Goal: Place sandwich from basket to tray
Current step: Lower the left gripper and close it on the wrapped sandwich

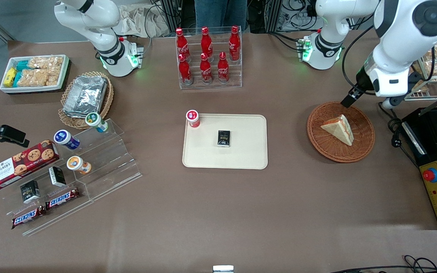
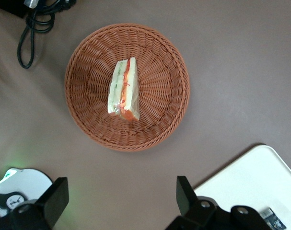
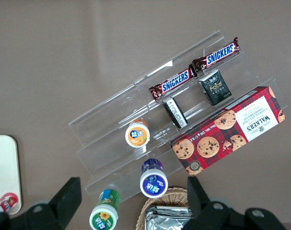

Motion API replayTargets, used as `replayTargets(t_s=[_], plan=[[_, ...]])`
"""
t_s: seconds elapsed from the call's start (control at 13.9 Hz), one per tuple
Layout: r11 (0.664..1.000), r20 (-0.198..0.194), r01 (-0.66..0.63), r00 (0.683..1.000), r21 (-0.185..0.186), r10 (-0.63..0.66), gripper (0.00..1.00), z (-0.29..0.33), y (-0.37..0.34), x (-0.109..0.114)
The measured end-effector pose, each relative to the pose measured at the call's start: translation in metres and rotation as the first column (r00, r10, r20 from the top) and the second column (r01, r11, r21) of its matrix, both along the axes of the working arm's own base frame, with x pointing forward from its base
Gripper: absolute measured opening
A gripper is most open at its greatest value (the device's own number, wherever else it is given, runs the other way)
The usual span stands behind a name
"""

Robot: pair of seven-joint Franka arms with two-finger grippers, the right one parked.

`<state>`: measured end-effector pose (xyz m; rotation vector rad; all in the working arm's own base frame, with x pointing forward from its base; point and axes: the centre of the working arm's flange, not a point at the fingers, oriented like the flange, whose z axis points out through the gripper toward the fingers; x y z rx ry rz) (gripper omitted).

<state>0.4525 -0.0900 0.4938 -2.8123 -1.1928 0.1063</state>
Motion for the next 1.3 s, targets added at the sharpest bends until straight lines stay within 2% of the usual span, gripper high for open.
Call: replayTargets(t_s=[0.36, 0.5, 0.72, 0.86, 1.3], plan=[[1.0, -0.034, -0.023, 0.999, -0.014, 0.022, 1.0, -0.084, 0.013, 0.015], [0.999, -0.038, -0.04, 0.999, -0.017, 0.039, 1.0, -0.117, 0.024, 0.011], [1.0, -0.028, -0.026, 0.999, 0.002, 0.026, 1.0, -0.166, 0.03, -0.012], [0.999, -0.007, -0.036, 0.999, 0.004, 0.036, 1.0, -0.19, 0.04, -0.026], [0.997, 0.027, -0.08, 0.996, 0.0, 0.08, 1.0, -0.23, 0.072, -0.029]])
